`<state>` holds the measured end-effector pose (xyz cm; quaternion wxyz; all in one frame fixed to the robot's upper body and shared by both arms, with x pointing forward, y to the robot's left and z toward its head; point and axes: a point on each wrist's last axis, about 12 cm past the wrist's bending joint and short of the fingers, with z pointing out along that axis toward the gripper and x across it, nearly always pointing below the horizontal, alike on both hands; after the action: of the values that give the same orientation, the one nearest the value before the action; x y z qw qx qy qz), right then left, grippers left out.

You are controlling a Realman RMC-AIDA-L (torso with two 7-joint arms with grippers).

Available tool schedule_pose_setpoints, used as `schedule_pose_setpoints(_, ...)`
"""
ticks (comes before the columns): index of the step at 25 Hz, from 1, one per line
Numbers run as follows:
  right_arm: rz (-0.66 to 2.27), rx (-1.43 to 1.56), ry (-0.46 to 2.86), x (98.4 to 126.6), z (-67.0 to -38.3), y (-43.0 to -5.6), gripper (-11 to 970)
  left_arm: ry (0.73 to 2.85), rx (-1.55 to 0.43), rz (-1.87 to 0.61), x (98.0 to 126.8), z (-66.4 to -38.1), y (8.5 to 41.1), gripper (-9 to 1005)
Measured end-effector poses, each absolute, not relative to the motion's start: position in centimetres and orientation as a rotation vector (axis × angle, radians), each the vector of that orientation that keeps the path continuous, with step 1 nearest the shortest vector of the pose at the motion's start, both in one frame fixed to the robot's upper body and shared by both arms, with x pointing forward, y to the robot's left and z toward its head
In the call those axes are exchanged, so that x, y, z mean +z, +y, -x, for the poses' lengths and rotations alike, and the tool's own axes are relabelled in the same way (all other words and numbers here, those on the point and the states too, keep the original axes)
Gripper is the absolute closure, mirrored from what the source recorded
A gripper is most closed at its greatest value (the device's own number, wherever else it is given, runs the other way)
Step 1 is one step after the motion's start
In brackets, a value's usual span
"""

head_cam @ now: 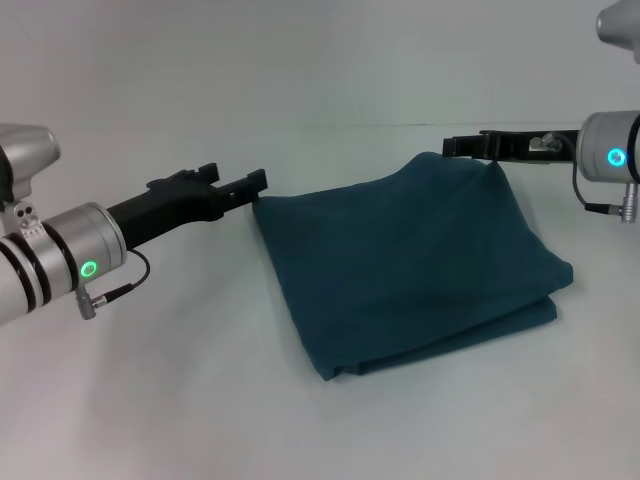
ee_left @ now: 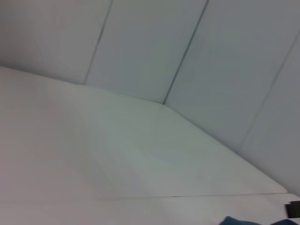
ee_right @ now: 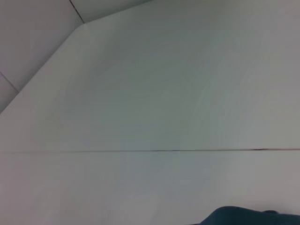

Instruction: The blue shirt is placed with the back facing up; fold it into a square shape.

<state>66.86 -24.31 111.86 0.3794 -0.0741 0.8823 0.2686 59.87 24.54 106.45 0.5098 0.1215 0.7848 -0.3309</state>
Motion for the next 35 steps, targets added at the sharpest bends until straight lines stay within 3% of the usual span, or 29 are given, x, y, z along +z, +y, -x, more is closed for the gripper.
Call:
schedule_pose_setpoints(13, 0.176, 0.686, 2.262, 112.0, -66.7, -25.4, 454, 2.107, -0.731, -0.140, 105.2, -61.5, 23.1, 109)
schedule_pose_setpoints(35, 0.189, 0.710, 2.242, 112.1, -66.0, -26.0, 490, 2.168, -0.701, -0.131, 104.6, -62.6, 19.9, 108)
